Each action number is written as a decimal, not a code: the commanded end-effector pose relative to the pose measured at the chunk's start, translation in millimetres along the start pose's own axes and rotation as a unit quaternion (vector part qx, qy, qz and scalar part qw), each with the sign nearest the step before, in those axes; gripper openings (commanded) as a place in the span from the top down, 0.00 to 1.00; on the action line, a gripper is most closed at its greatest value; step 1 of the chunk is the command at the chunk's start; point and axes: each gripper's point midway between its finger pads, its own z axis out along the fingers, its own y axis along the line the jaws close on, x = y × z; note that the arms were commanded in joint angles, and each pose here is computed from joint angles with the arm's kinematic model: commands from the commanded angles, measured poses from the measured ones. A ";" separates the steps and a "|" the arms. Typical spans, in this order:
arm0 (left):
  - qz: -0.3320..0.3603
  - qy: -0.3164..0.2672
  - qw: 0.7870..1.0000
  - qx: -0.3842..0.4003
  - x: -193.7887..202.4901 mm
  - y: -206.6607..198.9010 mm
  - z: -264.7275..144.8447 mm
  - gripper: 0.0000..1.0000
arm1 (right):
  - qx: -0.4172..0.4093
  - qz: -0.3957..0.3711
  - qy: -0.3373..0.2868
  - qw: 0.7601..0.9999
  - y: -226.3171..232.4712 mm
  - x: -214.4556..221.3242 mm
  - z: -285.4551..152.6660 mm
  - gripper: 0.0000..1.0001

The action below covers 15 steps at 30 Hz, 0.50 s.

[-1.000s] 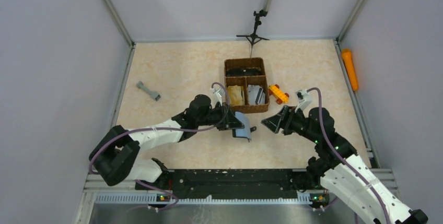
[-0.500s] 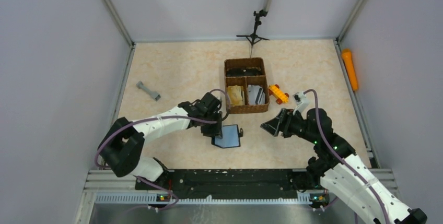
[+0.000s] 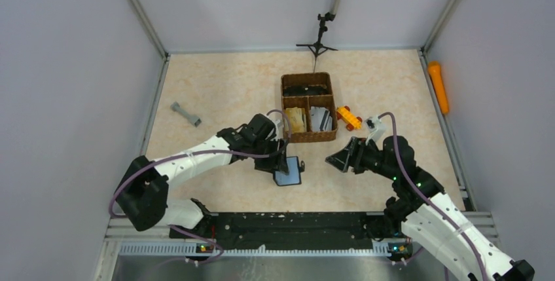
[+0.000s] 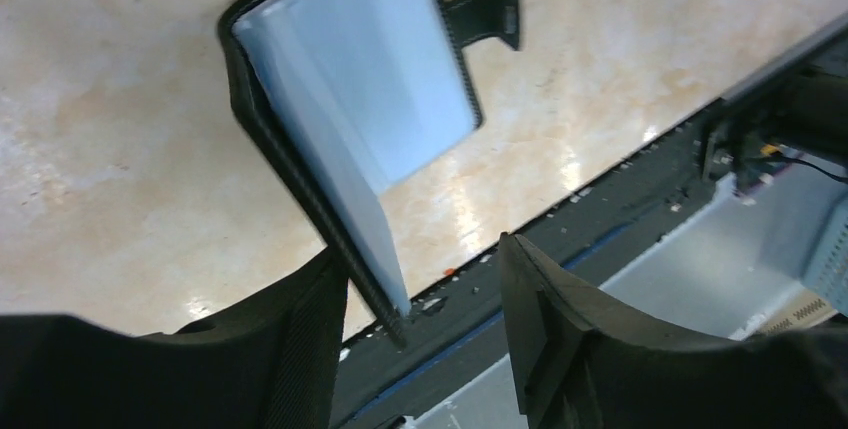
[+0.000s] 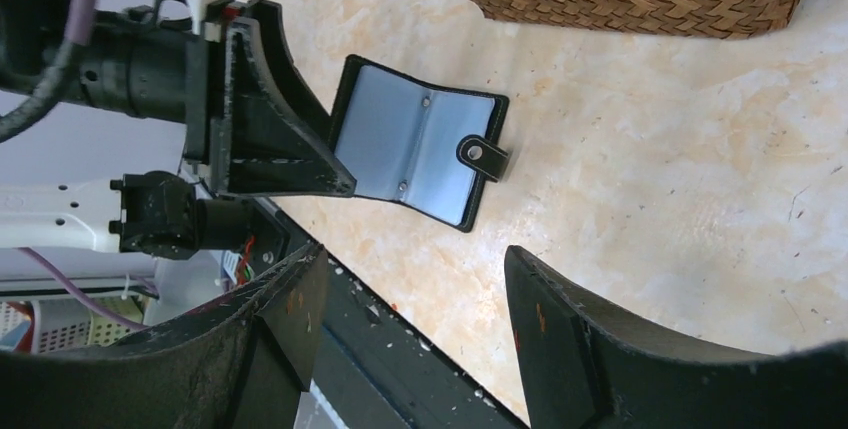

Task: Take the credit cards out of the card holder
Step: Place the card holder at the center of the board.

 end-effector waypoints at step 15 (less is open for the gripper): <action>0.007 -0.010 0.994 0.113 -9.5 -32.8 31.4 0.72 | -0.019 0.000 -0.004 1.000 10.0 -4.5 -2.4 0.36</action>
